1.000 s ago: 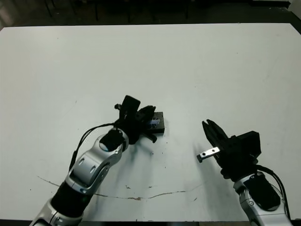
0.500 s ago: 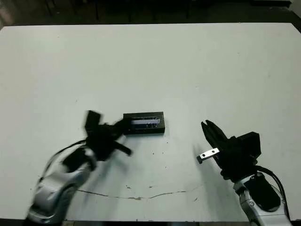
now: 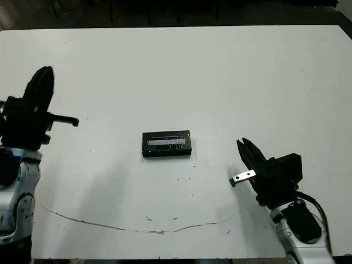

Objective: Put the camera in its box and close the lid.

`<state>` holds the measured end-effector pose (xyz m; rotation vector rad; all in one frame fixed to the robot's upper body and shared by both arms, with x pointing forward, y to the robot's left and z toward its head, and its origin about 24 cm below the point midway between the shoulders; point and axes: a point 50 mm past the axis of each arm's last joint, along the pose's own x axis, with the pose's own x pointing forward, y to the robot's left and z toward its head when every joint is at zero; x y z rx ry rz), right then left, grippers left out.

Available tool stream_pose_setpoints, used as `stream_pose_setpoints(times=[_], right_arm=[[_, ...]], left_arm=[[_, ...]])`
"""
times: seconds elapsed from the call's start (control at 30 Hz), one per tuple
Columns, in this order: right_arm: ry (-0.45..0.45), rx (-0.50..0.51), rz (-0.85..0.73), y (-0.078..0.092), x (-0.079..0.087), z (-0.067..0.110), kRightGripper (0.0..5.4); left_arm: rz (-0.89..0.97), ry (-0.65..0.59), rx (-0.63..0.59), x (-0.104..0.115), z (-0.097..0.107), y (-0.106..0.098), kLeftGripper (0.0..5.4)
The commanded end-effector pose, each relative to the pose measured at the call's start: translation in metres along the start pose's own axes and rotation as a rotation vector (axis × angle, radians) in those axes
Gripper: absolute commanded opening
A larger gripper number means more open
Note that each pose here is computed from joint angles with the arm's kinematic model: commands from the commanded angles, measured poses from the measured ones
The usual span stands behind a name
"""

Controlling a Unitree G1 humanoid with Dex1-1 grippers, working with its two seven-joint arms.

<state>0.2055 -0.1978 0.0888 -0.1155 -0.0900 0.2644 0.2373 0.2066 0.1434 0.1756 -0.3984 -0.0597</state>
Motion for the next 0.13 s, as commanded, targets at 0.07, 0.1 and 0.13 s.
stream_pose_setpoints(times=[0.07, 0.1, 0.13], right_arm=[[-0.019, 0.001, -0.057, 0.004, 0.011, -0.002, 0.0], [-0.029, -0.003, -0.064, 0.005, 0.014, -0.001, 0.0], [-0.042, -0.01, -0.069, 0.007, 0.016, 0.001, 0.0]], left_arm=[[-0.015, 0.045, -0.011, -0.018, -0.023, -0.008, 0.02], [-0.015, 0.053, -0.017, -0.021, -0.027, -0.011, 0.02], [-0.01, 0.065, -0.023, -0.024, -0.03, -0.013, 0.02]])
